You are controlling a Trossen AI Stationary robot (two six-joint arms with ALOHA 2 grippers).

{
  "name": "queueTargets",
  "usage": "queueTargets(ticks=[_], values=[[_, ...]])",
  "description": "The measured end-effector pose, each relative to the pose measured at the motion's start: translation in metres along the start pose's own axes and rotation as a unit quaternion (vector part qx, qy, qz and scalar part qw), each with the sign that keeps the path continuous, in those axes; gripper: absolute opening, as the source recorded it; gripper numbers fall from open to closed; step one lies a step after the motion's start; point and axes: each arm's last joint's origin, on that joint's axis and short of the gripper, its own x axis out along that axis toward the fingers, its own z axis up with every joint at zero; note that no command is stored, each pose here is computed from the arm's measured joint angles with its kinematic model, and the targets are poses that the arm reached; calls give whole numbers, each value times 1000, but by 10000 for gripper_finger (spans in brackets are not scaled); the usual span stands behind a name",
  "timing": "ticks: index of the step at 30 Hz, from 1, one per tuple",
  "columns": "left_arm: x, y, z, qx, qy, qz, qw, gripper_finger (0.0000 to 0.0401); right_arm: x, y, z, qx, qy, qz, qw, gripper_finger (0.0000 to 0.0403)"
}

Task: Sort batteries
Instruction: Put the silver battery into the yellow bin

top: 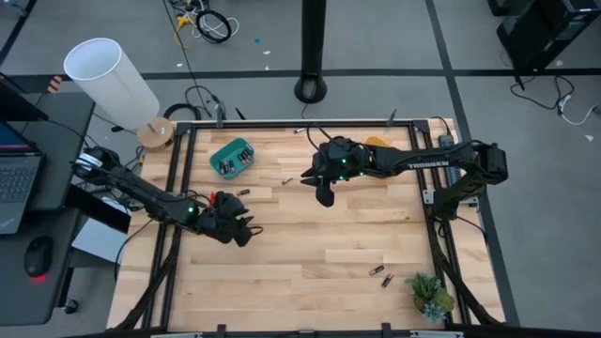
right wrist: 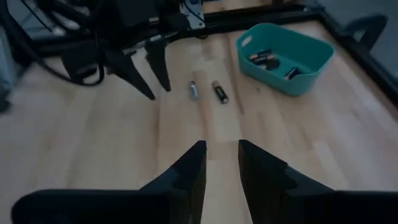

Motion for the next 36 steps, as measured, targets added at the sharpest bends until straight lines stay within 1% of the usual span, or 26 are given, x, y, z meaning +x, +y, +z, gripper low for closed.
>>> queueTargets(ticks=[1, 3, 5, 7, 8, 10, 13, 15, 17, 23, 30, 33, 36], values=[[0, 1, -2, -12, 1, 2, 1000, 138, 2, -2, -6, -15, -7, -4, 1000, 102], [1, 1, -2, -36, -2, 0, 999, 131, 7, -10, -19, -22, -24, -14, 999, 106], [1, 0, 0, -57, -12, -4, 998, 127, 14, -22, -30, 9, -32, -17, 999, 112], [1, -3, 2, -77, -30, -10, 997, 125, 27, -31, -44, 49, -16, -7, 999, 120], [0, -4, 4, -89, -43, -13, 995, 125, 34, -34, -50, 60, -8, -5, 998, 126], [0, -6, 7, -104, -59, -20, 993, 125, 49, -36, -61, 61, 18, 1, 998, 139], [0, -9, 9, -117, -62, -35, 991, 125, 70, -40, -65, 56, 32, -17, 998, 158], [0, -10, 10, -130, -58, -43, 989, 125, 81, -45, -63, 55, 30, -24, 998, 167], [0, -10, 9, -146, -56, -44, 987, 125, 90, -49, -63, 36, 39, -26, 998, 174], [0, -9, 9, -176, -54, -44, 982, 125, 116, -61, -55, -14, 114, -25, 993, 180], [0, -9, 9, -179, -54, -44, 981, 125, 137, -73, -35, -50, 212, -15, 976, 167], [0, -9, 9, -179, -56, -42, 981, 125, 146, -75, -33, -62, 256, -4, 965, 161], [0, -9, 9, -178, -60, -39, 981, 125, 154, -74, -32, -77, 290, -7, 954, 156]])
